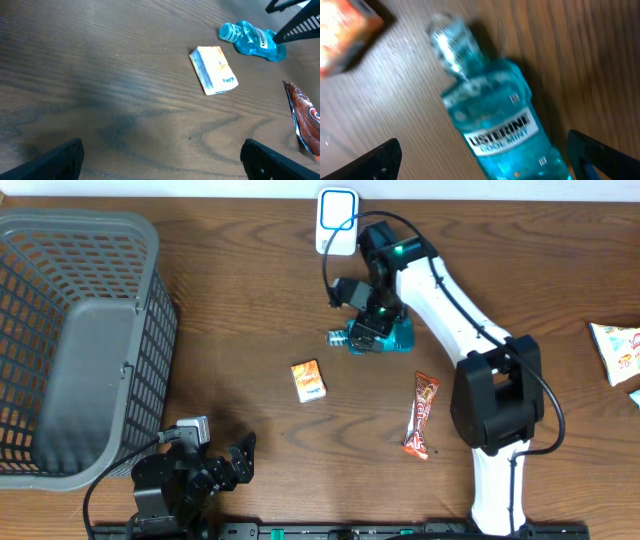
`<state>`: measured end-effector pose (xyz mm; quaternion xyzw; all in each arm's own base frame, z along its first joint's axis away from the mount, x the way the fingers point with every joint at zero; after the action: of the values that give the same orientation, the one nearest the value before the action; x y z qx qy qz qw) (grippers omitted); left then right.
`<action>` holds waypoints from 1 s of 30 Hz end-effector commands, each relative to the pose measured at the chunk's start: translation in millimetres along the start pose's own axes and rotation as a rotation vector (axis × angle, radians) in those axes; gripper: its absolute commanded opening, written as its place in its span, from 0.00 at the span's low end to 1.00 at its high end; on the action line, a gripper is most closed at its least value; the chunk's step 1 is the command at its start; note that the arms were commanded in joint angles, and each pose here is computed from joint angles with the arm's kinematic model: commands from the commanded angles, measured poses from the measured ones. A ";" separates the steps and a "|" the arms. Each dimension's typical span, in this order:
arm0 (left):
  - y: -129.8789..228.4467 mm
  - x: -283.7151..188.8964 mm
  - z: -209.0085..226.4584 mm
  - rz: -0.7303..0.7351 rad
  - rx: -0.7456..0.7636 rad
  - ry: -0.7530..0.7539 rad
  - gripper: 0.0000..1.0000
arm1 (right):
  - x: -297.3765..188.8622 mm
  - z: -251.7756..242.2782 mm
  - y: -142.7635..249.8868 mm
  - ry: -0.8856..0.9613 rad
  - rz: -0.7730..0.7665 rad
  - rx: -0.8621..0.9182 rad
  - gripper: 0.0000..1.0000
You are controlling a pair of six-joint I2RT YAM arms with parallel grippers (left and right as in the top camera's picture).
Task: Scan the item barcode
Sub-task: 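Reach the right gripper to the blue Listerine bottle and grasp it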
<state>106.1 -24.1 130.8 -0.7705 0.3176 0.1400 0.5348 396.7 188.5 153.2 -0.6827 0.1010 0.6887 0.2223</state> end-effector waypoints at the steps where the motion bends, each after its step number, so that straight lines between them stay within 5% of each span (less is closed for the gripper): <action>1: 0.9 -0.2 -0.3 0.002 -0.013 0.008 1.00 | 2.7 19.3 -16.4 0.001 -0.006 -0.073 0.99; 5: 0.9 -0.2 -0.3 0.002 -0.013 0.008 1.00 | 16.9 27.7 -29.5 0.051 0.010 -0.121 0.99; 20: 0.9 -0.2 -0.4 0.002 -0.013 0.008 1.00 | 58.7 25.4 -36.2 0.149 0.114 -0.156 0.61; 30: 0.9 -0.2 -0.3 0.002 -0.013 0.008 1.00 | 74.2 26.2 -36.8 0.116 0.113 -0.157 0.51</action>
<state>106.1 -24.1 130.8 -0.7703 0.3176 0.1399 0.5349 395.3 242.9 104.8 -0.7423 0.0918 0.6507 0.1307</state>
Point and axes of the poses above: each gripper's point midway between its finger pads, its own x axis out along the fingers, its own z axis along the line the jaws close on, y = z × x, the point moved 9 cm from there along -x, back along the fingers, and after that the axes turned 4 degrees about x, right-handed, at the moved point
